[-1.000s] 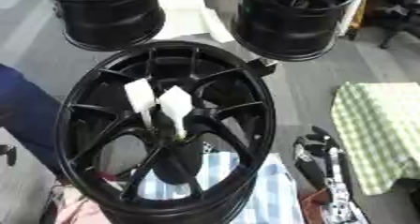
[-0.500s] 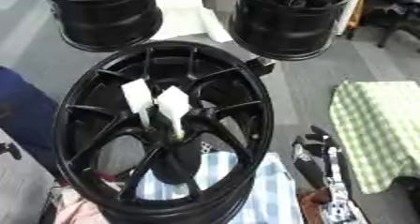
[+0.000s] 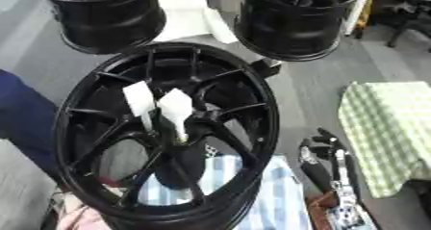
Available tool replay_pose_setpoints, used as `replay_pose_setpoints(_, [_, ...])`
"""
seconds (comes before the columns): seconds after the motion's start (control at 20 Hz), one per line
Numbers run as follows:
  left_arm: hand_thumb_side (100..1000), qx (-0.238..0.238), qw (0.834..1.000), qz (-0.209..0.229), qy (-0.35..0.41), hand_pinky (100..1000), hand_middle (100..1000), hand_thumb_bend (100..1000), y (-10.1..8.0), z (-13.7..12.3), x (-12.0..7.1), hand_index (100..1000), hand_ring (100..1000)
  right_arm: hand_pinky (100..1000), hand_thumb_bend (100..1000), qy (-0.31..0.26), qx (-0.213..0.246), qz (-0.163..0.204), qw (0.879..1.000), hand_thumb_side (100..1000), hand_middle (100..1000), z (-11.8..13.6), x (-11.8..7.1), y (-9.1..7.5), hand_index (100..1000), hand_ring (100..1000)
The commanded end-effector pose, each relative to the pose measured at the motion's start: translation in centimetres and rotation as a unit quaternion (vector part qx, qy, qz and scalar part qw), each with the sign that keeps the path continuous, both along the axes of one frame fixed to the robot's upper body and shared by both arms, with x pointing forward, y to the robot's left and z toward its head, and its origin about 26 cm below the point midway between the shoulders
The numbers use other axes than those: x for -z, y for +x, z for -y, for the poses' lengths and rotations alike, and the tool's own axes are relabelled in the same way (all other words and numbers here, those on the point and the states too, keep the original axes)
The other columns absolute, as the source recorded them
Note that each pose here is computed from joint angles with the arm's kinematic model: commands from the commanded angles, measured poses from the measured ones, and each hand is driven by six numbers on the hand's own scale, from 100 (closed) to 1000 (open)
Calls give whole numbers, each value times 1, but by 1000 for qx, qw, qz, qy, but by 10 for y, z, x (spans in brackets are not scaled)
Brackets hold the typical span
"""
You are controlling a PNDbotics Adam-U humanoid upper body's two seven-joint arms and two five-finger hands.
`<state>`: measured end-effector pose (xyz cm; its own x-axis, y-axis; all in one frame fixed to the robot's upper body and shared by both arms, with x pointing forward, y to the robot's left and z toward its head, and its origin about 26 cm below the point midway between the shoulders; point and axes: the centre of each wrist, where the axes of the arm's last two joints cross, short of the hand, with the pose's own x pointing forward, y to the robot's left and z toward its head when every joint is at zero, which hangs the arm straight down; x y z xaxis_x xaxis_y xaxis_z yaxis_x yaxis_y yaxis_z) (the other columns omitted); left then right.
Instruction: Pull the pin out of the wheel hub.
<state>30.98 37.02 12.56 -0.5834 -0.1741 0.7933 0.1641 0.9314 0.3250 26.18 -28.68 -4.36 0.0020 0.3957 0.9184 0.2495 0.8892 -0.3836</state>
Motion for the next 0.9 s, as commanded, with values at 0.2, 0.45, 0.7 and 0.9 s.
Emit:
replay_pose_setpoints(0.2, [317, 120, 957, 180, 191, 479, 821, 100, 15, -32, -109, 928, 1000, 740, 140, -21, -8, 9, 1000, 430, 724, 7, -6, 3, 880, 684])
replay_pose_setpoints(0.45, [247, 211, 874, 239, 367, 515, 807, 100, 37, -32, -161, 933, 1000, 740, 142, -25, -15, 6, 1000, 429, 724, 7, -6, 3, 880, 684])
replay_pose_setpoints(0.7, [258, 266, 787, 276, 483, 541, 804, 100, 64, 0, -180, 939, 1000, 739, 143, -30, -23, 3, 999, 429, 724, 7, -5, 3, 880, 684])
replay_pose_setpoints(0.9, [307, 303, 726, 275, 553, 545, 798, 100, 82, 48, -176, 942, 1000, 739, 144, -33, -29, 1, 999, 429, 724, 8, -4, 3, 880, 684])
